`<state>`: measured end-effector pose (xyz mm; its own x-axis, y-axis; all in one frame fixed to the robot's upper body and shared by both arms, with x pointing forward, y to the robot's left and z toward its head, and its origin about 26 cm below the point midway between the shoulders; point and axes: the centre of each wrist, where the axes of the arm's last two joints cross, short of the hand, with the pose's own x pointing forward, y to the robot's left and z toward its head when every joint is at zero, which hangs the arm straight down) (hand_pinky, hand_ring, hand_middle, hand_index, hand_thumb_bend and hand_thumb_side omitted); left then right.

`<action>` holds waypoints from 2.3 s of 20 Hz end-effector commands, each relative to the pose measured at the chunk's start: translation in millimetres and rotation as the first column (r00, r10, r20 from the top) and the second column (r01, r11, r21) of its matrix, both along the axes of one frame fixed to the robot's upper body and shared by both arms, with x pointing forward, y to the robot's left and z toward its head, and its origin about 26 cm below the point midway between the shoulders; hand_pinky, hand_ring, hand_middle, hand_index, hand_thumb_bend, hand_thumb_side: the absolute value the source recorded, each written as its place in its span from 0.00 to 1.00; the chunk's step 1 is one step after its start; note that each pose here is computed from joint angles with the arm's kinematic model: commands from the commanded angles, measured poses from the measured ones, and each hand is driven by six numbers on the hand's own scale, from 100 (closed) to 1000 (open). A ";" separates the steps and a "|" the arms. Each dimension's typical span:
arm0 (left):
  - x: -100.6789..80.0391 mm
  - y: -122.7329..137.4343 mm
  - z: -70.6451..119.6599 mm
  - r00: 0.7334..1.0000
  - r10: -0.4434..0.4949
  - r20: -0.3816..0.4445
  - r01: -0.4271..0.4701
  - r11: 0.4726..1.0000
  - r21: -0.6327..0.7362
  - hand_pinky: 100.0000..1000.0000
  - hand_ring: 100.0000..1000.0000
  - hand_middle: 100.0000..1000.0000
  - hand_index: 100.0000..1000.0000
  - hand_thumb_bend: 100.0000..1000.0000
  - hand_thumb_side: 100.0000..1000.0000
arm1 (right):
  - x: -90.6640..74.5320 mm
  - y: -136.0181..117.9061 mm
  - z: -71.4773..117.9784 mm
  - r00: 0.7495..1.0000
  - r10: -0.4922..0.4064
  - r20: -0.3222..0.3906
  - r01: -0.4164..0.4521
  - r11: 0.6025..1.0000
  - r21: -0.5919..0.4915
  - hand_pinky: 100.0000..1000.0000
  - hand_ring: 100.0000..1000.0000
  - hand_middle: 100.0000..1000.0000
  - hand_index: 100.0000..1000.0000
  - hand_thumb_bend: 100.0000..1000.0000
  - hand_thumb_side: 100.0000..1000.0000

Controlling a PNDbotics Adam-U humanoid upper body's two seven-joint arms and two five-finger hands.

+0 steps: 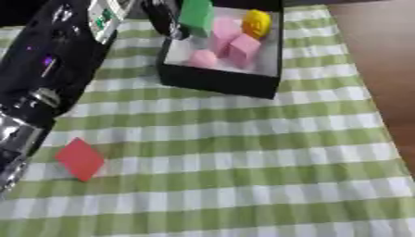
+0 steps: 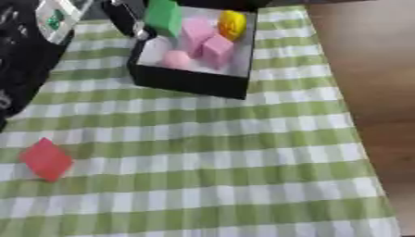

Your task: Pick up objects on the table and place them in the box.

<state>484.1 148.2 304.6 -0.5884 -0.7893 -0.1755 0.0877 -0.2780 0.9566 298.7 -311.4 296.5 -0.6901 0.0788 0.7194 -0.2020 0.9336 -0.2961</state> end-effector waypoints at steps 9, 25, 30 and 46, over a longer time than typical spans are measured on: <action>4.8 2.5 -3.3 1.000 0.015 0.023 -0.016 0.999 0.042 0.89 0.84 0.74 0.82 0.54 0.00 | -4.1 1.8 8.8 1.000 0.011 0.026 -0.011 1.000 -0.015 1.00 0.63 0.50 0.71 0.00 0.48; -62.0 48.2 65.3 0.975 -0.052 0.217 0.115 0.951 -0.289 0.83 0.78 0.74 0.81 0.16 0.00 | -6.0 -4.4 7.3 0.999 -0.025 0.022 0.025 0.999 -0.026 1.00 0.63 0.50 0.71 0.00 0.48; -104.9 68.6 80.5 0.978 -0.112 0.179 0.162 0.940 -0.299 0.83 0.78 0.75 0.82 0.16 0.00 | -6.7 -6.6 6.5 0.999 -0.038 0.021 0.039 0.999 -0.031 1.00 0.63 0.50 0.71 0.00 0.48; -198.1 148.5 24.8 0.976 -0.160 -0.146 0.152 0.986 -0.065 0.85 0.83 0.78 0.86 0.31 0.19 | -7.5 -8.6 7.4 0.998 -0.050 0.031 0.051 0.998 -0.038 1.00 0.63 0.50 0.71 0.00 0.48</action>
<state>294.1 291.1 310.8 -0.7133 -0.7002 0.0308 0.2444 -0.2073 0.9472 296.6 -318.1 292.3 -0.6791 0.1131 0.7253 -0.1689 0.9375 -0.3044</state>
